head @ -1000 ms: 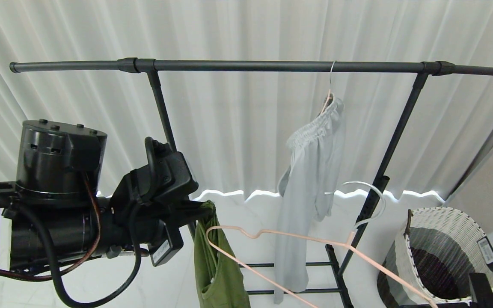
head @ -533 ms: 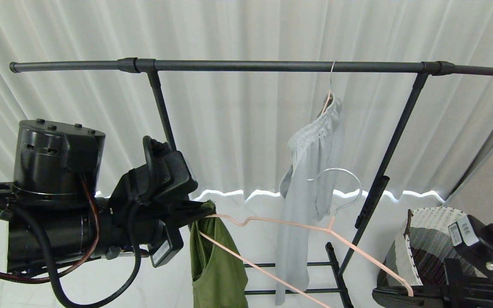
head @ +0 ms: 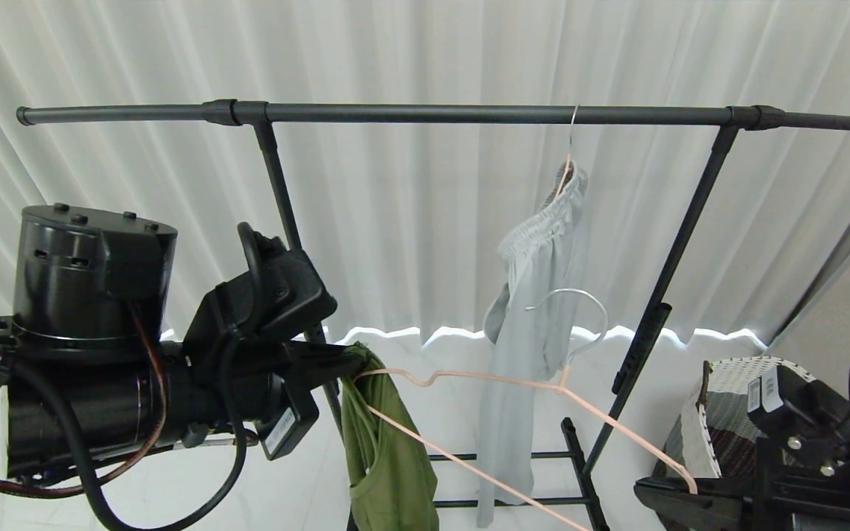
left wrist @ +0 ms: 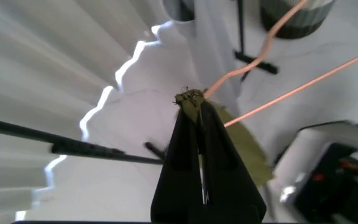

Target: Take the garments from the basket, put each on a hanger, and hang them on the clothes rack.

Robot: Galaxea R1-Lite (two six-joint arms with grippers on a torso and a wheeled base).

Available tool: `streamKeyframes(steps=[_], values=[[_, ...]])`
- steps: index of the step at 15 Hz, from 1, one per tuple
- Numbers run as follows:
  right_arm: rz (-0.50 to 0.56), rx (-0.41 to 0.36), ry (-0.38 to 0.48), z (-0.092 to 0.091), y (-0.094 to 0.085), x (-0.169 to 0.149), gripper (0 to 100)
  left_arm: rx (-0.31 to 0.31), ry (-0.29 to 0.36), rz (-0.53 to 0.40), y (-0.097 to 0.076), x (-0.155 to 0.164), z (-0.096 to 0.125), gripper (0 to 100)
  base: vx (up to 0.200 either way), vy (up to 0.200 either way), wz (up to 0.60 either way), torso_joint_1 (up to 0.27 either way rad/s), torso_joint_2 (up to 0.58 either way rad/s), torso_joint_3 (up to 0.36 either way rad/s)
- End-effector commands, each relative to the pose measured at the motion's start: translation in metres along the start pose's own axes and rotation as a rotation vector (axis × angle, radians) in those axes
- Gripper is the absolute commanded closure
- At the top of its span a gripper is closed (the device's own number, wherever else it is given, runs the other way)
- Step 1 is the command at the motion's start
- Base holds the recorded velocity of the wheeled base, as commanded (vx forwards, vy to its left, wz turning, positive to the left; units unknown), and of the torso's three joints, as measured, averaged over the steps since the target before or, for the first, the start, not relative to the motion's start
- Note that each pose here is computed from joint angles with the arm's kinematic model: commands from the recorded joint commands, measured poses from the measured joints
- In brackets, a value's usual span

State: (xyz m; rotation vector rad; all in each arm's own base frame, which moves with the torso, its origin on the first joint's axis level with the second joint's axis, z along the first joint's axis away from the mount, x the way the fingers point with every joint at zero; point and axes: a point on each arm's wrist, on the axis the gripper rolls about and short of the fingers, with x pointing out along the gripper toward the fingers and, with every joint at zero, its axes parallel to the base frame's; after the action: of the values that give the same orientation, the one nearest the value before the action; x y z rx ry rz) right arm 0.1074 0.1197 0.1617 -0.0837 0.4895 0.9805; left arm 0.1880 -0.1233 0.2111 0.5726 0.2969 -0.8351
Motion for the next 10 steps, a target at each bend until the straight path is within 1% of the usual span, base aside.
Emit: streamKeyframes(steps=[1,3,4,6,7,10], values=[[0.002,-0.002,-0.006,0.001,0.0,0.003,100,-0.055,-0.03,-0.034,-0.012,0.001,0.012,100,0.0,0.0,0.0,0.0,0.0,0.0],[0.006,-0.008,-0.021,0.004,-0.001,0.008,100,-0.126,-0.027,0.001,-0.022,0.003,0.023,100,0.0,0.0,0.0,0.0,0.0,0.0],[0.0,-0.009,-0.027,0.005,-0.001,0.01,100,-0.147,-0.026,0.017,-0.025,0.003,0.026,100,0.0,0.0,0.0,0.0,0.0,0.0],[-0.005,-0.016,-0.032,0.007,0.001,0.011,100,-0.174,-0.031,0.015,-0.028,0.002,0.028,100,0.0,0.0,0.0,0.0,0.0,0.0],[0.003,-0.02,-0.028,0.008,0.003,0.015,100,-0.204,-0.048,0.009,-0.03,0.0,0.033,100,0.0,0.0,0.0,0.0,0.0,0.0],[0.02,-0.032,-0.018,0.011,0.006,0.025,100,-0.266,-0.092,-0.02,-0.035,-0.001,0.046,100,0.0,0.0,0.0,0.0,0.0,0.0]])
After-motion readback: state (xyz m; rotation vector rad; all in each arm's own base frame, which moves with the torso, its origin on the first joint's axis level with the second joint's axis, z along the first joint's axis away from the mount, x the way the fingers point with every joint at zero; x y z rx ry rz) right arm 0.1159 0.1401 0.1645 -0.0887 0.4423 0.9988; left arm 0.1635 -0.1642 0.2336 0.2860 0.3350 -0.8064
